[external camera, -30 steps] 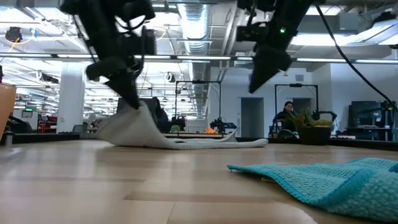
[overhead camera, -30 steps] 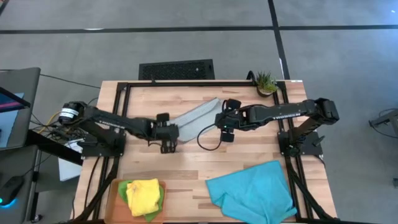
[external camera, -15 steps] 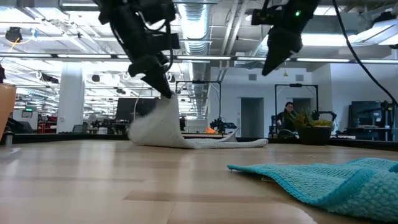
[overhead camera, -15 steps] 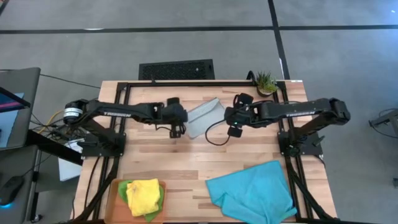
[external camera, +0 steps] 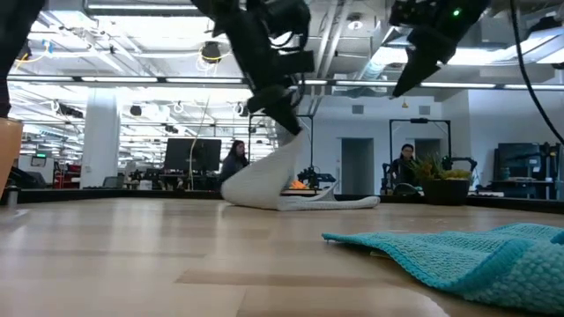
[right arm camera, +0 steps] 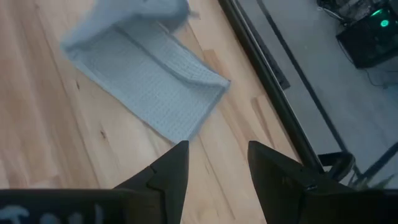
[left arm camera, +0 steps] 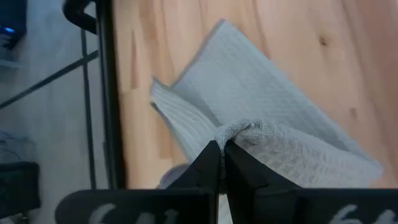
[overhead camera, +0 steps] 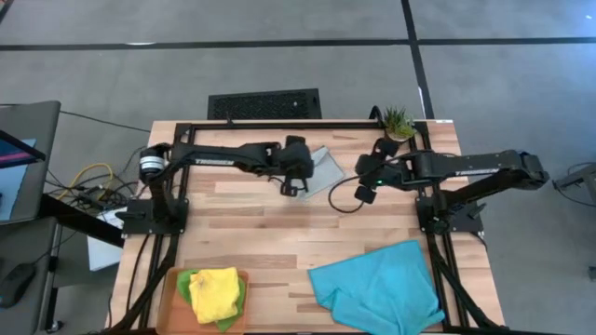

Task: Fold microfiber towels
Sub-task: Fold the gray towel

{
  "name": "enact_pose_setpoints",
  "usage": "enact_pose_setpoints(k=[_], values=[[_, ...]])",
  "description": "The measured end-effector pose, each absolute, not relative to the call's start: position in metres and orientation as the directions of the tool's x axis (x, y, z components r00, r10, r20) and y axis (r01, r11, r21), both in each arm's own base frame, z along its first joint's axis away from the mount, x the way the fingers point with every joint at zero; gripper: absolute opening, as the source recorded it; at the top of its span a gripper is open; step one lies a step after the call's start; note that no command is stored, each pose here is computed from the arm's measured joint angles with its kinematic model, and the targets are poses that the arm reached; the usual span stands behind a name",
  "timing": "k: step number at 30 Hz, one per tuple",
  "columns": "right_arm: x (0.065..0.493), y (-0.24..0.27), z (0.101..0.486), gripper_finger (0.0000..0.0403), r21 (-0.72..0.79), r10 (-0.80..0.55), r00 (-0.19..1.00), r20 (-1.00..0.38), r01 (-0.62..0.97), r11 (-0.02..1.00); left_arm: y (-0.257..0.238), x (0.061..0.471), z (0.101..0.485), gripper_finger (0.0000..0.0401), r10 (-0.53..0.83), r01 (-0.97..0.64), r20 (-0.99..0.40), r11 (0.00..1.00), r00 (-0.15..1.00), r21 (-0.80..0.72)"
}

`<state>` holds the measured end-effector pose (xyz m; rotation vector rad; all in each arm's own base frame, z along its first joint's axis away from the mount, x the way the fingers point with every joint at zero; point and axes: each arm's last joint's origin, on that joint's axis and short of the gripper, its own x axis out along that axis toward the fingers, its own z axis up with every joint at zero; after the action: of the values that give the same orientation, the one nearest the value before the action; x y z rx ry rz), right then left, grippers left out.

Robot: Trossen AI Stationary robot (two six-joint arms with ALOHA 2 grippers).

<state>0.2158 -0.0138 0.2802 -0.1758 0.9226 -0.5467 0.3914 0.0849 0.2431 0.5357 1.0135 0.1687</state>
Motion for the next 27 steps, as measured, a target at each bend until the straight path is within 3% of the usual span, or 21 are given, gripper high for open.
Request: enact_pose_setpoints(k=[17, 27], values=[[0.19, -0.011, 0.284, 0.0189, -0.357, -0.51, 0.514, -0.69, 0.372, 0.857, 0.133, 0.475, 0.234, 0.0, 0.407, 0.136, -0.708, 0.807, 0.578, 0.575], [0.19, -0.011, 0.284, 0.0189, -0.358, -0.51, 0.511, -0.692, 0.371, 0.857, 0.135, 0.483, 0.222, 0.0, 0.396, 0.161, -0.72, 0.805, 0.57, 0.57]])
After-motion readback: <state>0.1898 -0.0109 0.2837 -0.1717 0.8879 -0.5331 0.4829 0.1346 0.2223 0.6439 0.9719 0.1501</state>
